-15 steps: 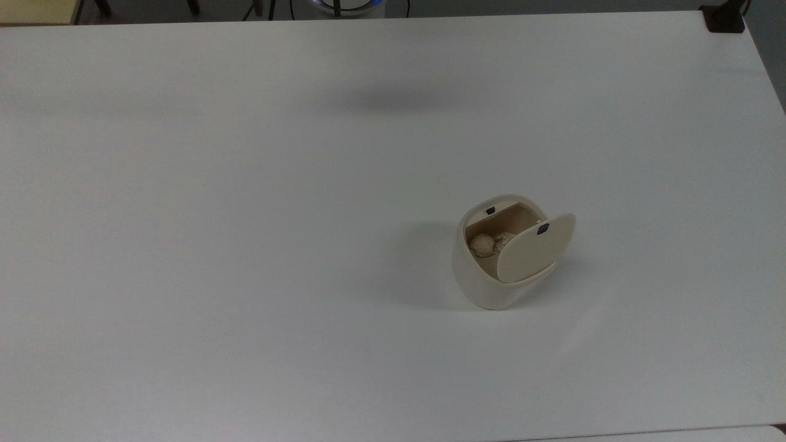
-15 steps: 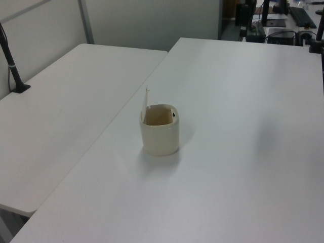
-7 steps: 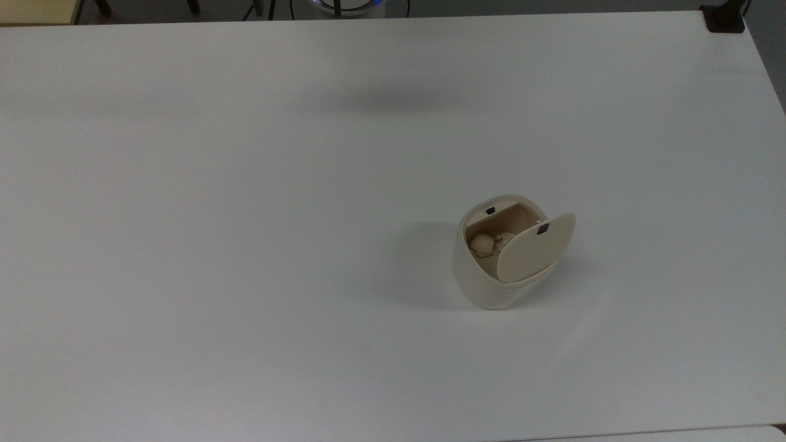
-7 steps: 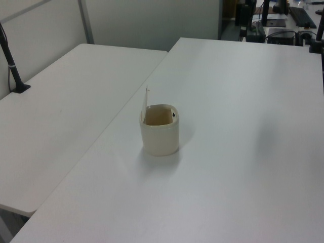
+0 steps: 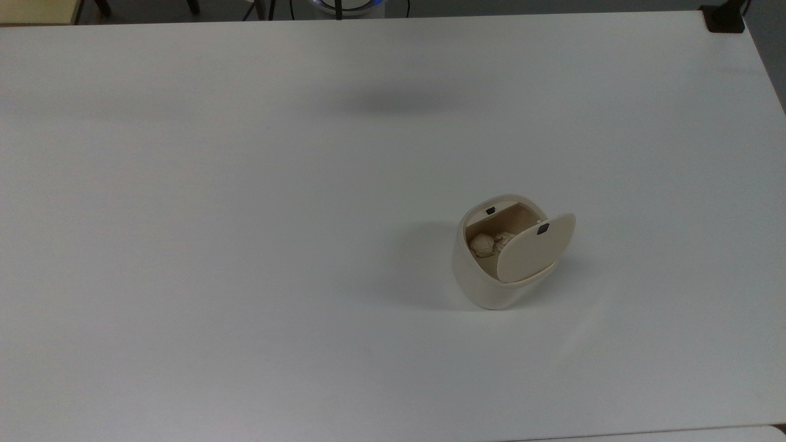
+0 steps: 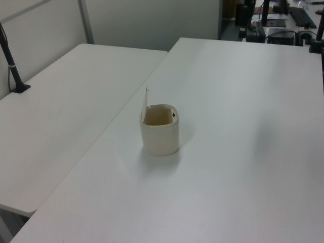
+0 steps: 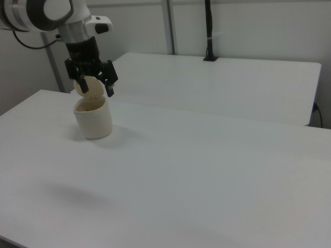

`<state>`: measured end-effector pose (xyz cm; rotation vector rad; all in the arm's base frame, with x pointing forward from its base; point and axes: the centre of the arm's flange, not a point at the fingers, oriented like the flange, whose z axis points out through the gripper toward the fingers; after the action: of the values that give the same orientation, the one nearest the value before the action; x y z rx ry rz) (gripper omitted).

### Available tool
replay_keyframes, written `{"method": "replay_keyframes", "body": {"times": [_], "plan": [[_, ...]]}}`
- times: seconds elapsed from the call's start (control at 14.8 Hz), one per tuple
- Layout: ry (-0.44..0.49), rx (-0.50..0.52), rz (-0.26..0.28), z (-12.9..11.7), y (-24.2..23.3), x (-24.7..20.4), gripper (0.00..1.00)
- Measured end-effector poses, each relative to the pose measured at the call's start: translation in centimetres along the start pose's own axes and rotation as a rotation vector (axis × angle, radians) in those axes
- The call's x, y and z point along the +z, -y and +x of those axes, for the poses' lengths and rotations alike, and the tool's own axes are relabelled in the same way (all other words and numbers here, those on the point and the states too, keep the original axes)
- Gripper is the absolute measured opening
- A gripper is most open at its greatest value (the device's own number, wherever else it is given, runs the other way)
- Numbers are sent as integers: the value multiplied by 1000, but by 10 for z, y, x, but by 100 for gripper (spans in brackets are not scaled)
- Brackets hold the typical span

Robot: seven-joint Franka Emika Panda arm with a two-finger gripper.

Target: Close the trash bin

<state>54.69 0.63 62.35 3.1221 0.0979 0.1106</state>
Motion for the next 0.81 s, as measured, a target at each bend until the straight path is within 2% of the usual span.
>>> {"method": "replay_keyframes", "body": {"times": [0.07, 0.2, 0.34, 0.61, 0.74, 0.81], "plan": [[-13, -9, 1, 5, 5, 4, 96], [-50, 6, 7, 20, 22, 14, 78], [-104, 88, 27, 35, 36, 20, 73], [-220, 262, 97, 62, 81, 23, 31], [-261, 372, 133, 78, 120, 30, 4], [-273, 417, 146, 85, 133, 33, 1]]}}
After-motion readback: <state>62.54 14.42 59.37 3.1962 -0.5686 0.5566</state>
